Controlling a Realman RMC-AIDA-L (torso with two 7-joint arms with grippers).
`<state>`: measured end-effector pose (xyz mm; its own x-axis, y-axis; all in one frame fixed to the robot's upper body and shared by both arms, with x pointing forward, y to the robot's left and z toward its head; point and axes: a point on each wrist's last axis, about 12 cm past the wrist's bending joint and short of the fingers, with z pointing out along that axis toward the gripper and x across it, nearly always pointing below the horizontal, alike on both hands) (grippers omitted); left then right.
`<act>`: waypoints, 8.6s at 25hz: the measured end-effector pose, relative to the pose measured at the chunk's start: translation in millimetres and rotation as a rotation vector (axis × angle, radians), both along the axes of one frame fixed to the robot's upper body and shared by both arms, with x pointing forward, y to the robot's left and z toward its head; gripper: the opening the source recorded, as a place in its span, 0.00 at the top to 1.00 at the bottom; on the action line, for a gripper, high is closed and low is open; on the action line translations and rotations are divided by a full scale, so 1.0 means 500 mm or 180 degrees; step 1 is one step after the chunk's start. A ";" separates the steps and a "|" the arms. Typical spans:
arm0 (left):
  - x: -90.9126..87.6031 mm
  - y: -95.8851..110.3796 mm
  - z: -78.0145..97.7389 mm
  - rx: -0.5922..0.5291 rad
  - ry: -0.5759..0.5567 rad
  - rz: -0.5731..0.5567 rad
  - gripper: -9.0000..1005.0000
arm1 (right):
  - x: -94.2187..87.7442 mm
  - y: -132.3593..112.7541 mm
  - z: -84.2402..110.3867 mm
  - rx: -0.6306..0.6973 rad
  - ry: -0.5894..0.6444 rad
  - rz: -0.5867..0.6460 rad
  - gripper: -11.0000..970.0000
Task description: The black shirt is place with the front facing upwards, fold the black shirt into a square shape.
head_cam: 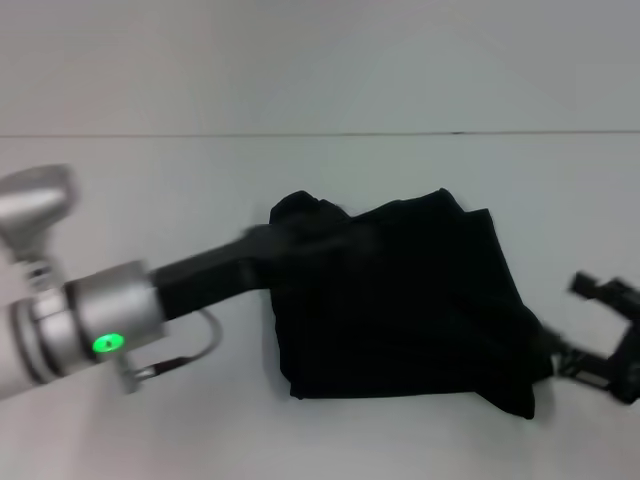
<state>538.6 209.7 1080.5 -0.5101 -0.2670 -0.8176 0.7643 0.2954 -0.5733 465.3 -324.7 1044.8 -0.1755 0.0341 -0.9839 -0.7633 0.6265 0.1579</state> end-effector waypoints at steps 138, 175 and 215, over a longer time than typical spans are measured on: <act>-0.028 0.051 -0.087 -0.0195 0.3769 0.0365 0.54 | -0.018 -0.028 -0.070 -0.0832 -0.0532 -0.1050 0.03; -0.028 0.040 -0.097 0.0012 0.3701 0.0372 0.26 | -0.026 -0.030 -0.069 -0.0790 -0.0547 -0.1073 0.03; 0.085 -0.045 -0.030 0.0399 0.3120 0.0361 0.26 | -0.030 -0.025 -0.054 -0.0651 -0.0704 -0.1014 0.03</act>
<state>581.3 187.3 1065.3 -0.9522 -0.2965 -0.0739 -0.0671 0.4390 -0.8960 450.1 -337.4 1017.8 0.0280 -0.1470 -0.9887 -0.5284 0.8375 -0.1395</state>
